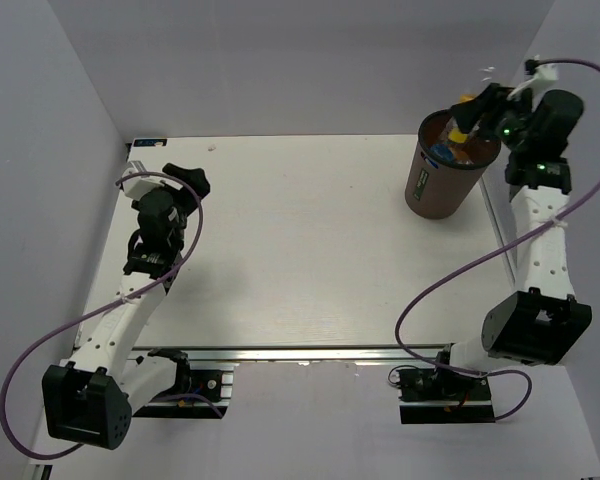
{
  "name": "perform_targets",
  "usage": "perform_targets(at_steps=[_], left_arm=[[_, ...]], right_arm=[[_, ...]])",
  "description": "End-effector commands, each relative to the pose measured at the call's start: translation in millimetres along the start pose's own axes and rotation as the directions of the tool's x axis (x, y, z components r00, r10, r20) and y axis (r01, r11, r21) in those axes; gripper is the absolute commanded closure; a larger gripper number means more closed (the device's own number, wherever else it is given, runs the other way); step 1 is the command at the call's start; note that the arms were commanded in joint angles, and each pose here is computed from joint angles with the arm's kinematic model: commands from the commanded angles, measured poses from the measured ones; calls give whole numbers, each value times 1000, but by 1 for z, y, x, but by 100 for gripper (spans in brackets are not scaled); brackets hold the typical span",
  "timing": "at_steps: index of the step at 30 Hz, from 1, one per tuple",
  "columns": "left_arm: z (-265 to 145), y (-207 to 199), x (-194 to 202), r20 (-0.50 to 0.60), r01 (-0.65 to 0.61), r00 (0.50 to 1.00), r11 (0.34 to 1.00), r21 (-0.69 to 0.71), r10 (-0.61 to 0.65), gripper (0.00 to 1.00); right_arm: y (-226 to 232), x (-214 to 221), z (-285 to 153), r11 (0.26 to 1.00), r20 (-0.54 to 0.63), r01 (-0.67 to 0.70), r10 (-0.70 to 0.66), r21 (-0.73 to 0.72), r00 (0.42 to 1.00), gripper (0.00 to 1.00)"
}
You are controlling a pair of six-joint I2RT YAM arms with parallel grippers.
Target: Put the plastic bottles in the bin
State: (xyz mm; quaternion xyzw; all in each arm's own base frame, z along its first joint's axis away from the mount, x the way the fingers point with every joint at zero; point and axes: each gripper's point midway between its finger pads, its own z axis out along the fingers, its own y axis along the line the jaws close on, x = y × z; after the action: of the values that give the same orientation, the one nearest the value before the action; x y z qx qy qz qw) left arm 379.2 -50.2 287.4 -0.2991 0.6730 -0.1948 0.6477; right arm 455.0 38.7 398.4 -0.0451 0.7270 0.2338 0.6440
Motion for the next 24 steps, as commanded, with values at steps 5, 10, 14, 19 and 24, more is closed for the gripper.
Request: perform_targets(at_steps=[5,10,14,19,24], left_arm=[[2,30,-3,-10,-10,1000,997,-76,9,2],[2,35,-2,-14,-9,1000,996,-88,7,2],[3,36,-1,-19,-11,1000,996,-94,9,2],[4,39,7,-25,7,1000,997,-81,-10,2],[4,35,8,-31,20,999,998,-60,-22,2]], right_arm=[[-92,-55,-45,972,50,27,-40,235,998,78],[-115,-50,-31,978,27,-1,-5,210,1000,77],[-138,-43,-7,979,25,-27,22,202,999,75],[-147,-30,19,986,-25,-40,45,160,999,75],[-147,-5,39,985,-78,-28,42,172,996,69]])
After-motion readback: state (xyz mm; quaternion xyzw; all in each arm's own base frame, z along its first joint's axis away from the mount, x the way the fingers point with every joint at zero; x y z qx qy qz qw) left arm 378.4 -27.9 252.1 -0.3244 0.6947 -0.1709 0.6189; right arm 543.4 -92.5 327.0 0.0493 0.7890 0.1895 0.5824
